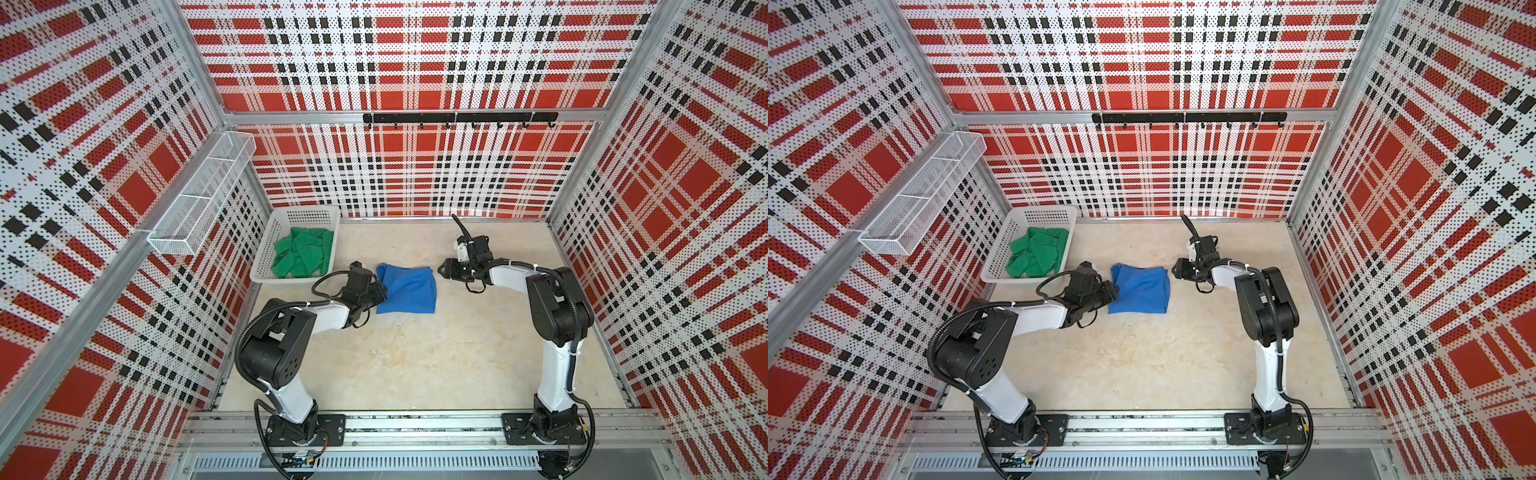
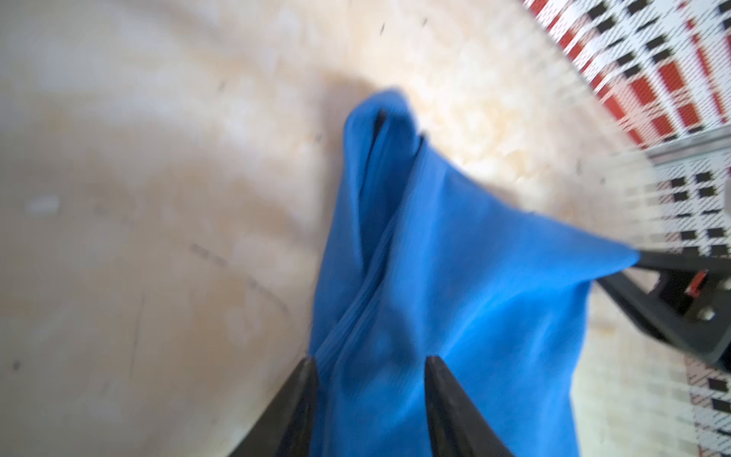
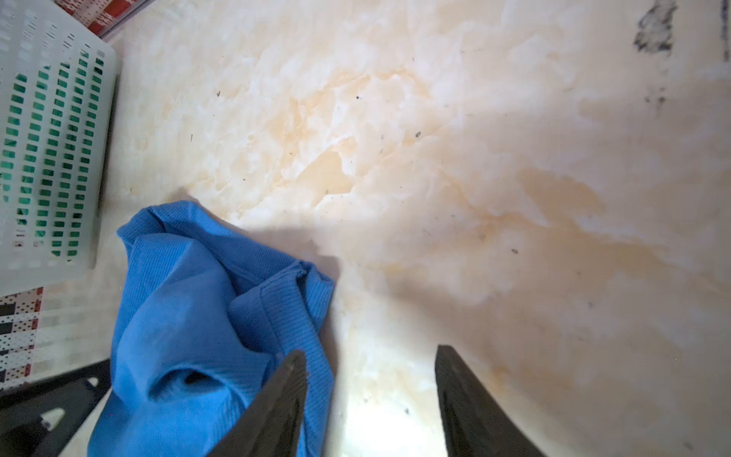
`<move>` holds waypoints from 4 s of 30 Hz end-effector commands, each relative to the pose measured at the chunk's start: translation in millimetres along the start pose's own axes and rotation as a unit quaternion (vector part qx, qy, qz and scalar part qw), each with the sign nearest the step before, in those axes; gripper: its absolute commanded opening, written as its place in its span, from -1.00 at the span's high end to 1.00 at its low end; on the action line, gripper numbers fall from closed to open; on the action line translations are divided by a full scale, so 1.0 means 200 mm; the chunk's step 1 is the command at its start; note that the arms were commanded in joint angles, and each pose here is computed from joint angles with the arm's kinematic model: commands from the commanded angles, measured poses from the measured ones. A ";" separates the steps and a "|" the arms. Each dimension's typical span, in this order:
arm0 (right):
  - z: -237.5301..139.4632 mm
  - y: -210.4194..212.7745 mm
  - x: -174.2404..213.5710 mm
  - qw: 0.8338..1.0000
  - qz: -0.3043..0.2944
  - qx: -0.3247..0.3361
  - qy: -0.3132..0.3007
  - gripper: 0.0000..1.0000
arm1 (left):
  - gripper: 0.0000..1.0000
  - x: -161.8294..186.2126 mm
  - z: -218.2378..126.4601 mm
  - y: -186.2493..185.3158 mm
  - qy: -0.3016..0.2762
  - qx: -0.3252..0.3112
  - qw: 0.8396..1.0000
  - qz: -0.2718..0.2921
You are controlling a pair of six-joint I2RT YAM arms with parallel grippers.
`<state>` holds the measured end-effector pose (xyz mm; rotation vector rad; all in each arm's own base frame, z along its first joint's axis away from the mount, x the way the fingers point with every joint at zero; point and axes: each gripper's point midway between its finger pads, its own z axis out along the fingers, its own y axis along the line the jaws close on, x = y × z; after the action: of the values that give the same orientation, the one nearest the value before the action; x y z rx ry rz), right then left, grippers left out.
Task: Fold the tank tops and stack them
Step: 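Release the fold and pat the folded square flat with both grippers, then grasp opposite sides of the folded blue square with both grippers, then lift the folded blue square off the table with both grippers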
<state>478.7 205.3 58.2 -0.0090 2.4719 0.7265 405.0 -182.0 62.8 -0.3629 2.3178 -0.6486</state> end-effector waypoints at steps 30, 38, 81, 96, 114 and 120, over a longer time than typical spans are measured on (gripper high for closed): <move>0.13 0.34 0.03 0.994 -0.059 -0.096 -0.013 -0.21 | 0.38 -0.34 0.49 -0.09 0.025 -0.062 0.980 0.187; 0.15 0.30 0.07 0.995 -0.053 -0.086 -0.005 -0.06 | 0.38 -0.25 0.50 -0.03 0.059 -0.070 0.973 0.211; 0.16 0.36 -0.07 0.993 -0.056 -0.094 -0.047 0.18 | 0.46 -0.62 0.40 -0.07 -0.048 -0.016 0.990 0.134; -0.15 0.34 0.08 0.998 -0.053 0.001 -0.035 -0.53 | -0.37 -0.22 0.04 0.01 -0.014 -0.029 0.997 0.072; 0.04 0.00 0.34 0.983 -0.033 0.179 0.002 -0.14 | 0.27 0.15 0.29 -0.09 0.050 -0.016 0.997 0.062; -0.06 -0.32 0.28 0.980 0.021 0.198 -0.006 0.02 | 0.14 0.26 0.48 -0.33 0.066 0.029 0.995 0.068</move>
<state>444.5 198.1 28.9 0.1037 2.5035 0.3333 447.6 -263.4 33.5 -0.1643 2.3574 -0.6320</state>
